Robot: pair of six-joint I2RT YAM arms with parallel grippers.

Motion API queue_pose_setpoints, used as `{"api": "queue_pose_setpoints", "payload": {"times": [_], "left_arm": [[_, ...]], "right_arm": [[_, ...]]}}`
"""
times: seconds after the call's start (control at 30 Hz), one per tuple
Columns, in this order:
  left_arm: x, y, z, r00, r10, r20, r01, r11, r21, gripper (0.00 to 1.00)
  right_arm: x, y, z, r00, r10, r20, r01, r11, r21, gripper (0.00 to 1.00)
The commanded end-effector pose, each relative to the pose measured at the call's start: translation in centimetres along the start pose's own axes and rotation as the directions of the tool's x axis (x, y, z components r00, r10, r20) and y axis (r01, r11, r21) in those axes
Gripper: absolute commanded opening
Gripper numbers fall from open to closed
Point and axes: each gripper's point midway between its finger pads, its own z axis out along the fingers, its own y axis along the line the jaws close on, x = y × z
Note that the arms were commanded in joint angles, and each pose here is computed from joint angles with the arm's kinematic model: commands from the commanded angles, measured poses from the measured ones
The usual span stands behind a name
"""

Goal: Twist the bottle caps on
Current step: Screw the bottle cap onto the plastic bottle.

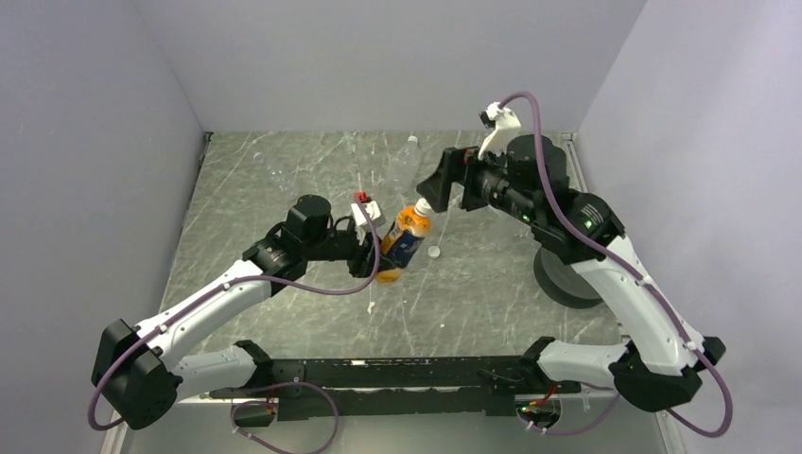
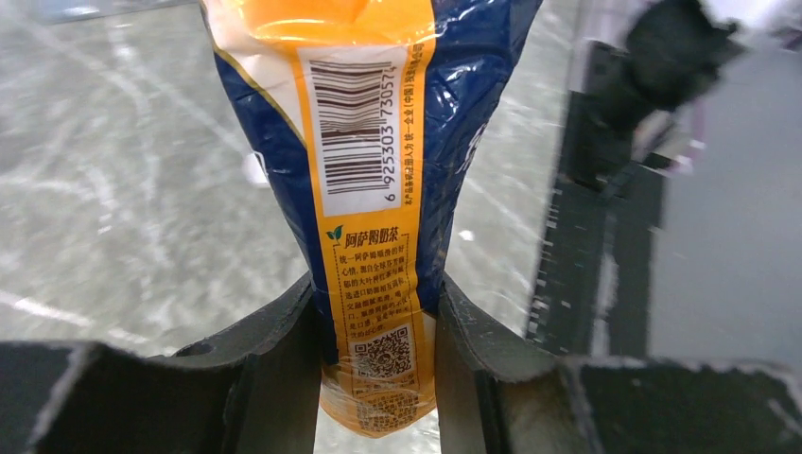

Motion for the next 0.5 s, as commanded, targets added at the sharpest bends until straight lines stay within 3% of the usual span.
{"api": "queue_pose_setpoints", "payload": {"times": [0.0, 0.27, 0.47], "left_arm": [[-2.1, -6.1, -2.1, 0.998, -0.025, 0.063, 0.0, 0.93, 0.369, 0.0], [-2.3, -9.6, -4.9, 0.996, -0.076, 0.047, 0.033, 0.8, 0.599, 0.0], [-2.4, -10.3, -5.7, 0.996, -0.062, 0.059, 0.011, 0.778, 0.628, 0.0]], "right_arm": [[0.4, 4.2, -1.9, 0.983, -0.177, 0.058, 0.186, 0.927, -0.324, 1.0], [2.8, 7.0, -5.6, 0.957, -0.278, 0.077, 0.271, 0.778, -0.567, 0.94], [3.7, 9.1, -7.0, 0.955, -0.29, 0.063, 0.248, 0.666, -0.704, 0.84]]}}
